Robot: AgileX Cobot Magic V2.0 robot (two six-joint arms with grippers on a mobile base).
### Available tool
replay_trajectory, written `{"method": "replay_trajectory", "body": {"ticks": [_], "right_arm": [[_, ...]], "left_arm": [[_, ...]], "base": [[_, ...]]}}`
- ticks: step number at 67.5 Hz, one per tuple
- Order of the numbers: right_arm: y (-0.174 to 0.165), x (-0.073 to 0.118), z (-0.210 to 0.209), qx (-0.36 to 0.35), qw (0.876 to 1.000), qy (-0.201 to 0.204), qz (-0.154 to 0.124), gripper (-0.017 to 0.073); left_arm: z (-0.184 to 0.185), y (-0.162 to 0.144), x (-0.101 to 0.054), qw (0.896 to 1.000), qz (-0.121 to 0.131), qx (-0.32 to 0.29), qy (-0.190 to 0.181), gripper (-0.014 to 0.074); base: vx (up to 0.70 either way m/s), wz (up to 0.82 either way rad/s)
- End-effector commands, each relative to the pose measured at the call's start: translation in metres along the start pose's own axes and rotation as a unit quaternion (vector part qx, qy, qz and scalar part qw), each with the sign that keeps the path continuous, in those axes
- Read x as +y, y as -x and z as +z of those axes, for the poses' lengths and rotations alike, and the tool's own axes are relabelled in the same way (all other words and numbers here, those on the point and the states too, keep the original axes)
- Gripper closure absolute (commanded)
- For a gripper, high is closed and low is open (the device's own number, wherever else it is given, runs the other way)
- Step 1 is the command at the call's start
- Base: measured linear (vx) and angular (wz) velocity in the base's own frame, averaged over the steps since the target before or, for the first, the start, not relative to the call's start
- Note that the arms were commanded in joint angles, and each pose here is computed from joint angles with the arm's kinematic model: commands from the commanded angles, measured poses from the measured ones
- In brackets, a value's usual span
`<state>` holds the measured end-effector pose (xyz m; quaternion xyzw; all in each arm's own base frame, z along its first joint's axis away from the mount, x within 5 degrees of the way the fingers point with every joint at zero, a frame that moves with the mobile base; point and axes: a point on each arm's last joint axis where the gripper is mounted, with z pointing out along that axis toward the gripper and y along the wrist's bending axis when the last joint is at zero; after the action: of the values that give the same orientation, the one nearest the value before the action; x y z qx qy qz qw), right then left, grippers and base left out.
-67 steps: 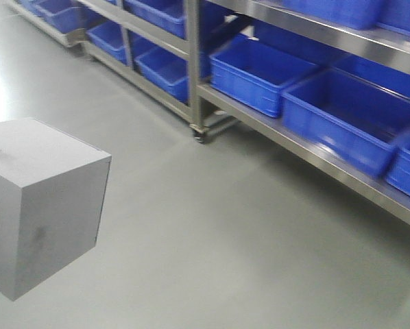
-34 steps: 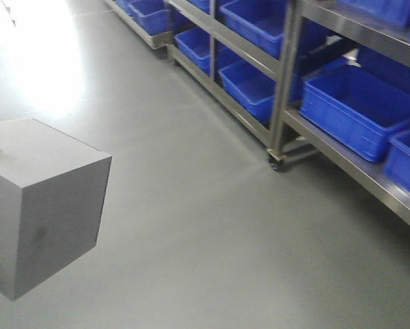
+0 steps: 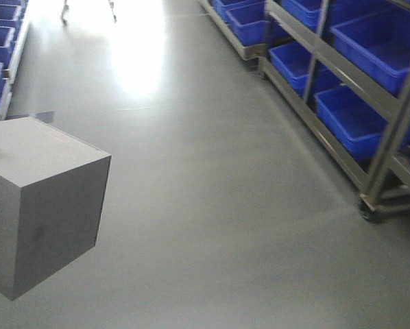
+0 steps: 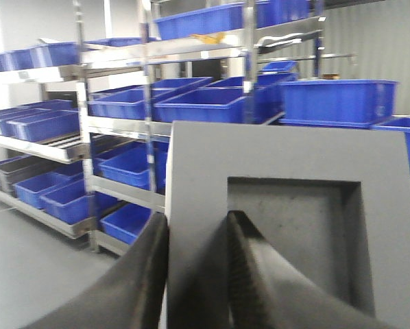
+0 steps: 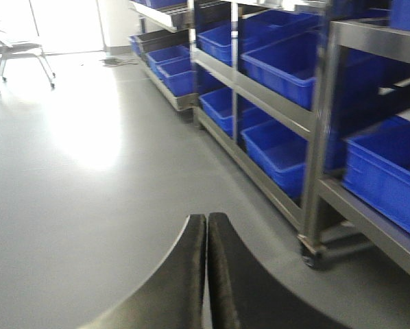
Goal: Sort gray base to blue bin
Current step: 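Drive down the aisle between shelves of blue bins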
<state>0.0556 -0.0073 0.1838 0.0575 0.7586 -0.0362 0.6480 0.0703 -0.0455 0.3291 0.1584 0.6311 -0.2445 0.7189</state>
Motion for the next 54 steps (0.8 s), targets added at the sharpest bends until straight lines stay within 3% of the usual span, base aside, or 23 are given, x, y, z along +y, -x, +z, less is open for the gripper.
{"method": "replay_trajectory", "body": {"ticks": [1, 25, 54], "right_arm": [[0.0054, -0.0004, 0.0013, -0.028, 1.0, -0.004, -0.009, 0.0564], [0.0054, -0.0004, 0.0013, -0.028, 1.0, -0.004, -0.009, 0.0564], [0.0054, -0.0004, 0.0013, -0.028, 1.0, -0.004, -0.009, 0.0564]], "left_arm": [[-0.0002, 0.0189, -0.0015, 0.998, -0.011, -0.066, -0.006, 0.059], [-0.0002, 0.0189, -0.0015, 0.998, -0.011, -0.066, -0.006, 0.059], [-0.0002, 0.0189, -0.0015, 0.998, -0.011, -0.066, -0.006, 0.059]], "base": [[0.37, 0.49], [0.38, 0.33], [0.43, 0.04]]}}
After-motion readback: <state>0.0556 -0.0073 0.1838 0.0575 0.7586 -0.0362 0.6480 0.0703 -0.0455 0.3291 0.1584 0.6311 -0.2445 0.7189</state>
